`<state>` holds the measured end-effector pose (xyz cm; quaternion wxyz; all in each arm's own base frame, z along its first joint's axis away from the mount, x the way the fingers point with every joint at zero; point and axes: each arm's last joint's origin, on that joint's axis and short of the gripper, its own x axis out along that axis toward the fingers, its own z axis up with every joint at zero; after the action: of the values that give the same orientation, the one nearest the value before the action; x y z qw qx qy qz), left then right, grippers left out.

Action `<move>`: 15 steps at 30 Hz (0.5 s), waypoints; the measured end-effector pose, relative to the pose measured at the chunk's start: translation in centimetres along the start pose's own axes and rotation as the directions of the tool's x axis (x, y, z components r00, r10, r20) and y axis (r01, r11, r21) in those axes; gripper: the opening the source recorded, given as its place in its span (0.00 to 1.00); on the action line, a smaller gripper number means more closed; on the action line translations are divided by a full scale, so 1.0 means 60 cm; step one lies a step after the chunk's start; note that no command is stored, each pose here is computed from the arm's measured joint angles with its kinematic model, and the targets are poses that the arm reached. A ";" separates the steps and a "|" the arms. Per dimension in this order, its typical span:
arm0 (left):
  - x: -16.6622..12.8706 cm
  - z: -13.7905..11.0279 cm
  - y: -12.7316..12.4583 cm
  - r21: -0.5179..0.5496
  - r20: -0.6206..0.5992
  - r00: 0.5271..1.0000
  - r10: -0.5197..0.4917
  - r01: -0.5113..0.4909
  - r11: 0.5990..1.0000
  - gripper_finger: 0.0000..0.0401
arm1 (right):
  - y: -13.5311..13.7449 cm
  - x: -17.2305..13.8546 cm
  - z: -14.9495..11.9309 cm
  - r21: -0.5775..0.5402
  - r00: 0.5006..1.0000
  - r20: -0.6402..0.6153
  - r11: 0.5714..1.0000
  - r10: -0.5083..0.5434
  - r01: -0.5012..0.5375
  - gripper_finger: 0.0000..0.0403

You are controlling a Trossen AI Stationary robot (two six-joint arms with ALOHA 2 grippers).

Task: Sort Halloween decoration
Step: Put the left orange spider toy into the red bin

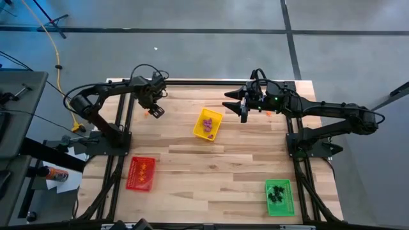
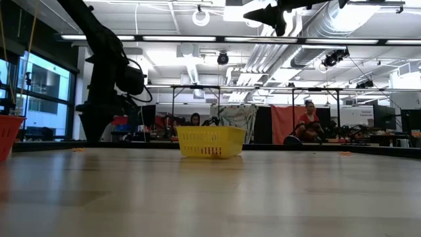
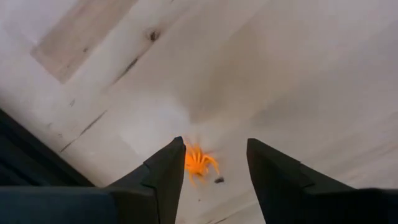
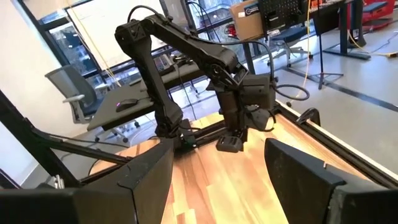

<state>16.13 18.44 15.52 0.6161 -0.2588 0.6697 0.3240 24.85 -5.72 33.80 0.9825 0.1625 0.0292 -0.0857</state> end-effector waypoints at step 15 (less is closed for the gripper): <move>0.040 0.007 0.001 -0.011 -0.134 0.990 0.051 -0.053 0.999 0.36 | -0.001 0.000 -0.001 0.026 1.000 -0.004 1.000 -0.008 0.008 0.62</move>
<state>16.09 18.94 13.14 0.5594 -0.2669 0.7135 0.3267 24.85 -5.74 33.74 0.9799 0.1753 0.0308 -0.0896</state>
